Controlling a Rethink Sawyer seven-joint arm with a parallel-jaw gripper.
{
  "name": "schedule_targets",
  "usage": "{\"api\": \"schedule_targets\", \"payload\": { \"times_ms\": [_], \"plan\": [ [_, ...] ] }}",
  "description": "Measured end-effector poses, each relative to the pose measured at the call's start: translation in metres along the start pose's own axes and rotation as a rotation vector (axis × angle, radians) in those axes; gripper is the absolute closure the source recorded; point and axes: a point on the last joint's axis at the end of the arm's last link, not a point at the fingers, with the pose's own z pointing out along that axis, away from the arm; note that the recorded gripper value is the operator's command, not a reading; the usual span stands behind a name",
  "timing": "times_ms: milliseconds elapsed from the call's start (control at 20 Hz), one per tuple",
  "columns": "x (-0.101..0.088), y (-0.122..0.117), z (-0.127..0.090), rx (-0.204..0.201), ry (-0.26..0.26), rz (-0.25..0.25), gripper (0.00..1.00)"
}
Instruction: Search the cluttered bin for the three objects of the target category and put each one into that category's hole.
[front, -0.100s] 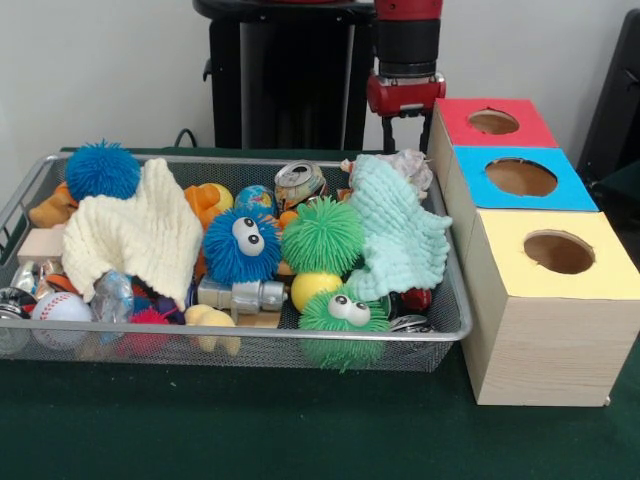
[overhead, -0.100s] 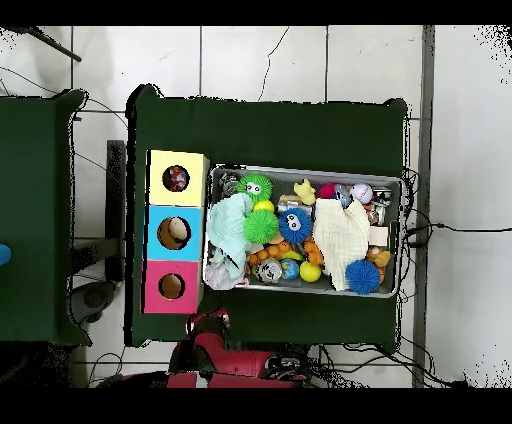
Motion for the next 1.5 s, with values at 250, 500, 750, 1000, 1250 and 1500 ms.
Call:
{"api": "schedule_targets", "payload": {
  "times_ms": [250,500,750,1000,1250,1500],
  "plan": [
    [0.007,0.006,0.007,-0.009,0.013,-0.008,0.0],
    [0.007,0.008,0.015,-0.012,0.015,-0.013,0.0],
    [0.0,0.005,0.017,-0.004,-0.001,-0.014,0.0],
    [-0.007,0.004,0.007,-0.006,0.021,-0.021,0.0],
    [-0.017,0.001,-0.009,-0.01,0.088,-0.025,0.0],
    [-0.03,-0.004,-0.028,-0.001,0.134,-0.026,0.0]
  ]
}}
